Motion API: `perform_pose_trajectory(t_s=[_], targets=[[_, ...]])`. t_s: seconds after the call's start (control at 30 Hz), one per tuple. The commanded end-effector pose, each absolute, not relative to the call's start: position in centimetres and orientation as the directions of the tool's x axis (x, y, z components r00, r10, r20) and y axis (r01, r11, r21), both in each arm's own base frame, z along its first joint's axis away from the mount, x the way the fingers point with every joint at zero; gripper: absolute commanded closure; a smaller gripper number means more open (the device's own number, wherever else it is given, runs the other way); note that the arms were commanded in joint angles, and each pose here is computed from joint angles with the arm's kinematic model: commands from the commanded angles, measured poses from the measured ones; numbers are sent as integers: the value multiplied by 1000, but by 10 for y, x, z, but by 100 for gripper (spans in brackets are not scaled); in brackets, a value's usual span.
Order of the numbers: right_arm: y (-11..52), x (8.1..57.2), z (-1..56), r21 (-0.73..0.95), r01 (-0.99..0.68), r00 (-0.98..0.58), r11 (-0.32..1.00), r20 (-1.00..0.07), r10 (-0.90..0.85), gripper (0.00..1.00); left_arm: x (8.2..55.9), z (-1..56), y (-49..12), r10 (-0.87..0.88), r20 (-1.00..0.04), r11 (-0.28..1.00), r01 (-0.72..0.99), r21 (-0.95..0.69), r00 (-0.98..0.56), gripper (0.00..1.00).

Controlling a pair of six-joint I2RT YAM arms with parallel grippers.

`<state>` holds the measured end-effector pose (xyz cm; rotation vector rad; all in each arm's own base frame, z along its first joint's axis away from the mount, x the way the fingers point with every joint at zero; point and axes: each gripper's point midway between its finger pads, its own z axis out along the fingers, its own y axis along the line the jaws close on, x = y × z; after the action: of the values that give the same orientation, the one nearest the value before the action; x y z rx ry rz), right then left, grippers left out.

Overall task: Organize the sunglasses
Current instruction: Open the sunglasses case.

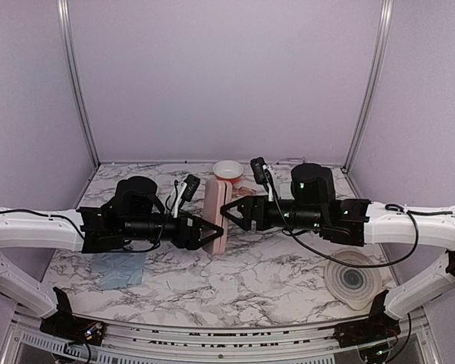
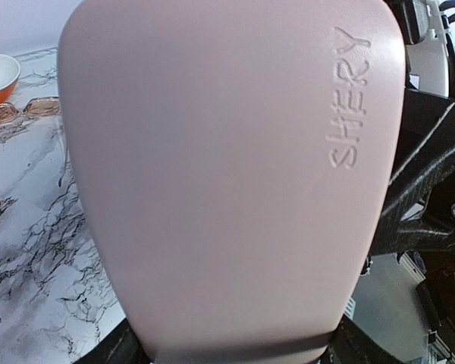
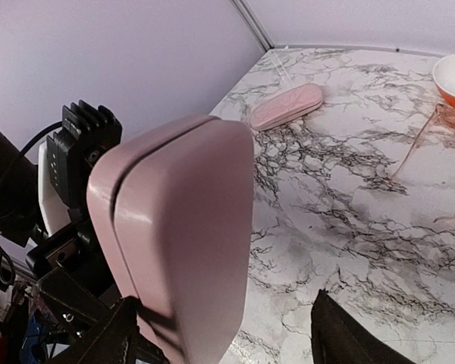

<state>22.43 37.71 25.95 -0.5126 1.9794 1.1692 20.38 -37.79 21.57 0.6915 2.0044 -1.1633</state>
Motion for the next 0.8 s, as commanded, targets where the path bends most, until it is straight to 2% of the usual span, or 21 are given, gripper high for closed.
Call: perform_pose_trajectory(t_s=[0.0,0.77], targets=[[376,235,268,554,-628,-624,547,-778,72,25,208,239,-385,68,-825,440,759,-480,-561,58],[370,245,228,495,-564,-663,661,-748,-5,30,208,240,-392,114,-839,485,766,-421,-533,60]])
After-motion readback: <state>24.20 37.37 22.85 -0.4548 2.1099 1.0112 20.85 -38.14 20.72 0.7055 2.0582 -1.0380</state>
